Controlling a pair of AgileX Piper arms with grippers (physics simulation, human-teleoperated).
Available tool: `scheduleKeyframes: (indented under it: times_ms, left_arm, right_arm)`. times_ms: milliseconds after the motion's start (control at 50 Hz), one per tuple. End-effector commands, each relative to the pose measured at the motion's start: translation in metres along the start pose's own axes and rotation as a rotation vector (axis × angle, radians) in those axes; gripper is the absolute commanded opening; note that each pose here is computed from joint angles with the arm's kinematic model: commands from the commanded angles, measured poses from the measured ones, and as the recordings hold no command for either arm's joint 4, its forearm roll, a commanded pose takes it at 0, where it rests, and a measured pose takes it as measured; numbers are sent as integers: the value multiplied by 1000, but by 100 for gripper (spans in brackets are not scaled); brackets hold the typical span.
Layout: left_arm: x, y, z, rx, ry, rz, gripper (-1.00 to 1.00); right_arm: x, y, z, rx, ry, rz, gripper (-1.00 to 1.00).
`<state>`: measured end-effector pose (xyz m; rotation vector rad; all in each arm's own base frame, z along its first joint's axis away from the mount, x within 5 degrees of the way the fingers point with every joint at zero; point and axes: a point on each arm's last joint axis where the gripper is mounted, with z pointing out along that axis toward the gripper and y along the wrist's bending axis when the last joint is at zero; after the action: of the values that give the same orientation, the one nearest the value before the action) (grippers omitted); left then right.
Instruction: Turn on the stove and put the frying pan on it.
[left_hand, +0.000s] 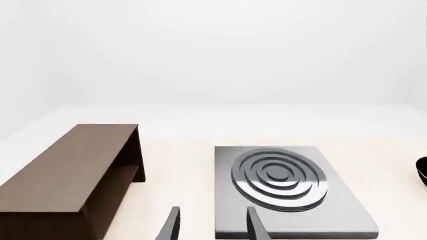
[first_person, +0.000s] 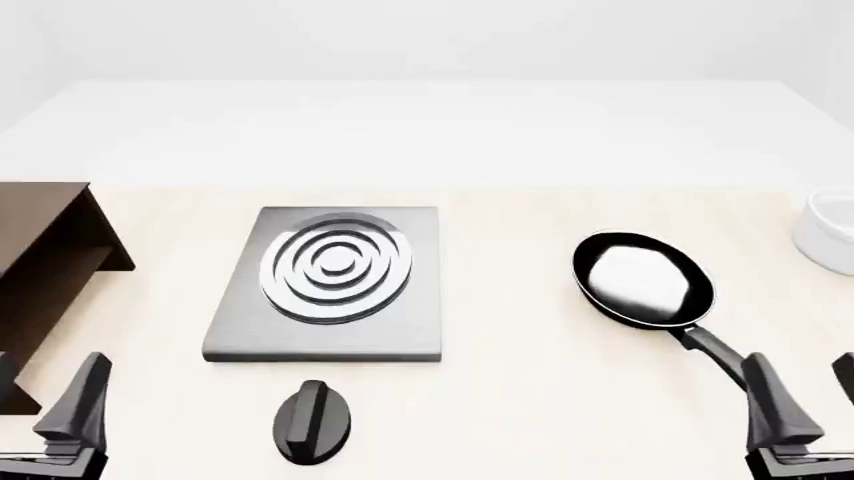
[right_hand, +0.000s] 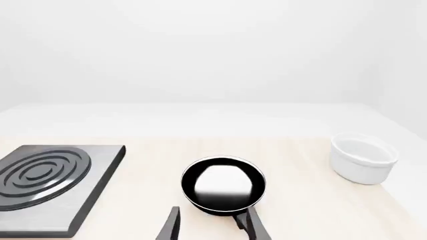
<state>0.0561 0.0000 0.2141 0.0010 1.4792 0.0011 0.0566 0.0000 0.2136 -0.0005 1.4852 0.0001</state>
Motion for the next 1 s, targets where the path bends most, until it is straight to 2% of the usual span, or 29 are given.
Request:
scheduleKeyframes:
  times_ms: [20, 80, 120, 160, 180, 260, 280, 340, 360, 400, 440, 520, 620, 740, 780, 880, 920, 960, 1000]
  left_arm:
    - [-3, 0, 0, 2, -24, 32, 100]
    - [-1, 0, 0, 4, 2, 28, 100]
    - [-23, 0, -4, 3, 18, 7, 100]
    - [-28, -1, -5, 23, 31, -6, 100]
    - [-42, -1, -9, 23, 45, 7, 100]
    - [-55, -1, -14, 41, 88, 21, 100]
    - [-58, -1, -16, 35, 112, 44, 100]
    - [-59, -2, -15, 58, 186, 90, 100]
    - [-59, -1, -14, 42, 204, 108, 100]
    - [-64, -2, -17, 71, 202, 92, 100]
    - [-67, -1, -19, 67, 235, 140, 100]
    - [-77, -3, -20, 120, 289, 145, 100]
    - [-78, -4, -12, 149, 377, 185, 100]
    - [-80, -5, -10, 193, 427, 242, 100]
    - [-82, -7, -7, 216, 457, 217, 100]
    - [-81, -9, -4, 252, 485, 236, 100]
    - [-75, -13, 2, 301, 530, 216, 100]
    - [-68, -16, 8, 311, 568, 214, 100]
    - [-60, -22, 16, 342, 633, 152, 100]
  right_arm:
    - [-1, 0, 1, -2, 4, -2, 100]
    - [0, 0, 2, -2, 8, -3, 100]
    - [0, 0, 3, -1, 10, -4, 100]
    - [0, 0, 3, -1, 10, -3, 100]
    - [0, 0, 4, -1, 11, -1, 100]
    - [0, 0, 4, -1, 10, 1, 100]
    - [-1, 0, 4, -1, 9, 2, 100]
    - [-1, 0, 3, 1, 3, 9, 100]
    - [-1, 0, 2, 2, 0, 11, 100]
    - [-1, 0, 1, 3, -1, 13, 100]
    - [-1, 0, 1, 4, -3, 16, 100]
    - [-2, 0, 1, 5, -9, 22, 100]
    - [-2, 0, 1, 6, -11, 22, 100]
    - [-2, -1, 1, 9, -13, 24, 100]
    - [-3, -1, 1, 9, -13, 25, 100]
    - [-3, -1, 2, 10, -13, 23, 100]
    - [-2, -1, 0, 11, -13, 23, 100]
    - [-3, -1, 0, 11, -18, 28, 100]
    - [-3, -1, -1, 11, -23, 35, 100]
